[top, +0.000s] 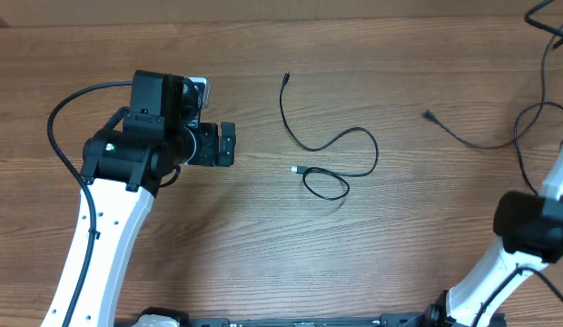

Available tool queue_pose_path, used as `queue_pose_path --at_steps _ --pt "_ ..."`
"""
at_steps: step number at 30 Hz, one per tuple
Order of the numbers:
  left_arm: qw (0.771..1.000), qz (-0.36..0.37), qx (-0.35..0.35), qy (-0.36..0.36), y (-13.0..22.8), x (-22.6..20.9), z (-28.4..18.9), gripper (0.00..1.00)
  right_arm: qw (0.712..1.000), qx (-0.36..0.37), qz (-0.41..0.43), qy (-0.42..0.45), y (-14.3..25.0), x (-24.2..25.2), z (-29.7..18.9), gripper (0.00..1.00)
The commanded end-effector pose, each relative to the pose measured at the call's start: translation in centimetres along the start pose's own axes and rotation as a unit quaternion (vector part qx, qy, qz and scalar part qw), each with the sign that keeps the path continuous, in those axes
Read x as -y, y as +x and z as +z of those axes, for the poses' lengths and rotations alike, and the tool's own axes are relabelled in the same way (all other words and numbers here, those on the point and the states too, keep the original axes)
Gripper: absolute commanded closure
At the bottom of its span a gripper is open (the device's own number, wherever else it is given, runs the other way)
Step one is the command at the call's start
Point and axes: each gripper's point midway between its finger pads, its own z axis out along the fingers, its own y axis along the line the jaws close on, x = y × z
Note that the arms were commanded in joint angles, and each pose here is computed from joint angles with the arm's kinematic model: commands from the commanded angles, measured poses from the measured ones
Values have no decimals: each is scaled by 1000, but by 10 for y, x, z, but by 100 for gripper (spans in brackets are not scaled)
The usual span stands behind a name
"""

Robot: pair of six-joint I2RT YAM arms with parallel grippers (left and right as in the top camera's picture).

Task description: Untangle cables

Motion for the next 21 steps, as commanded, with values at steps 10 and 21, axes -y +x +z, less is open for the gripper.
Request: queue_pose_path --at_steps 10,21 --pt "1000 -4 6 -4 -6 -2 -2 1 985 -159 -2 -74 140 -65 71 96" --pt "1000 -4 6 -4 -6 -2 -2 0 957 -261 -20 -128 226 -99 81 96"
